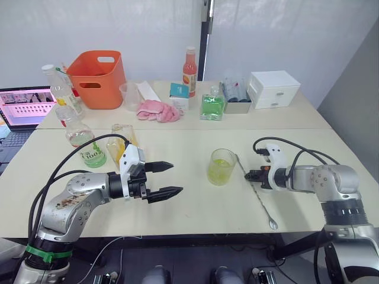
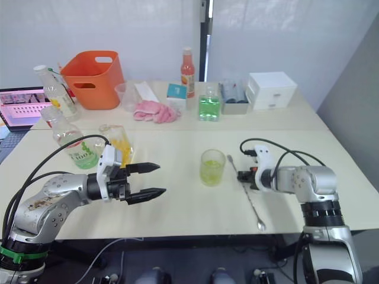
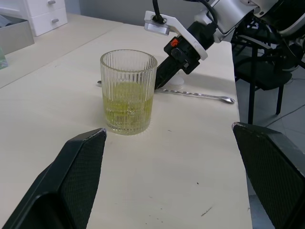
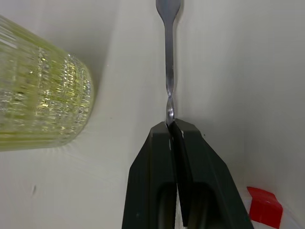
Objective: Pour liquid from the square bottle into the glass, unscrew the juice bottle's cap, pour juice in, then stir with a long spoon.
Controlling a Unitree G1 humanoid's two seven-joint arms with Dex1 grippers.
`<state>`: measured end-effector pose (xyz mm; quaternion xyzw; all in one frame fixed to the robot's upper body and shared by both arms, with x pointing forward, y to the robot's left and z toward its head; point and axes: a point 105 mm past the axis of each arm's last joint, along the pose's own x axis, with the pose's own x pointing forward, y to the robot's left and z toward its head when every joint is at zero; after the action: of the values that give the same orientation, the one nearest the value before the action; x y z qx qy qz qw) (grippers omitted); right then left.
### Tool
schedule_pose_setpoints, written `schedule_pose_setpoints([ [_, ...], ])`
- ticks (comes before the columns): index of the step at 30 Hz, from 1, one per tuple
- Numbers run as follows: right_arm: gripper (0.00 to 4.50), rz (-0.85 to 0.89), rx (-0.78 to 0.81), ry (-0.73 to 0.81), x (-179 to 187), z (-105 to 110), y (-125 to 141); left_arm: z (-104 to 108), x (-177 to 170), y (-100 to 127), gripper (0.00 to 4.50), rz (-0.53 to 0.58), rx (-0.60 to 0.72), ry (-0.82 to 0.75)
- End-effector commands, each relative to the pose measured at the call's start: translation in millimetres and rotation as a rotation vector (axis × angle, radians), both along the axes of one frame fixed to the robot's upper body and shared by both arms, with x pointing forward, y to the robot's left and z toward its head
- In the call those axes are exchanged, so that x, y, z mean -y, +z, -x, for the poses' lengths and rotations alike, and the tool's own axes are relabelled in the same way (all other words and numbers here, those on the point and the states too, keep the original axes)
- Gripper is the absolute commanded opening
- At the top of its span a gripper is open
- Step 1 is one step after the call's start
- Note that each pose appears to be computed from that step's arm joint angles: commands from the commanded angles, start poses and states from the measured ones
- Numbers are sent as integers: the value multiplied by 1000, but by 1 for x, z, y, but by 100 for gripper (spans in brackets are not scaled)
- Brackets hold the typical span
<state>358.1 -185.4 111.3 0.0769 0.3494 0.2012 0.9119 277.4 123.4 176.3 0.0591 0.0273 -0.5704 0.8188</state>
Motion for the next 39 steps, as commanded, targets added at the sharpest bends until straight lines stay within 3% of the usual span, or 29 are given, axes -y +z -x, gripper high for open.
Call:
schedule_pose_setpoints([
  [1, 160, -15, 53, -21, 4, -2, 6, 4, -2, 13, 450, 0, 53, -7],
  [7, 364, -51, 202, -9, 11, 2, 46, 4, -11, 17, 450, 11, 59, 29],
  [10, 446, -32, 325, 55, 18, 20, 79, 5, -28, 19, 450, 19, 65, 80],
  [13, 446, -10, 447, 142, 19, 42, 107, 8, -47, 21, 450, 32, 76, 146],
  [19, 446, -71, 598, 221, 22, 77, 130, 14, -75, 16, 450, 11, 97, 228],
  [23, 446, 32, 565, 213, 61, 116, 84, 24, -112, -7, 450, -99, 74, 311],
  [26, 446, 23, 594, 175, 79, 125, 68, 27, -126, -20, 450, -141, 78, 335],
  [31, 446, 76, 621, 157, 99, 129, 49, 27, -137, -25, 450, -118, 64, 368],
  [39, 446, 176, 604, 141, 132, 119, 29, 26, -154, -33, 450, -142, 78, 452],
])
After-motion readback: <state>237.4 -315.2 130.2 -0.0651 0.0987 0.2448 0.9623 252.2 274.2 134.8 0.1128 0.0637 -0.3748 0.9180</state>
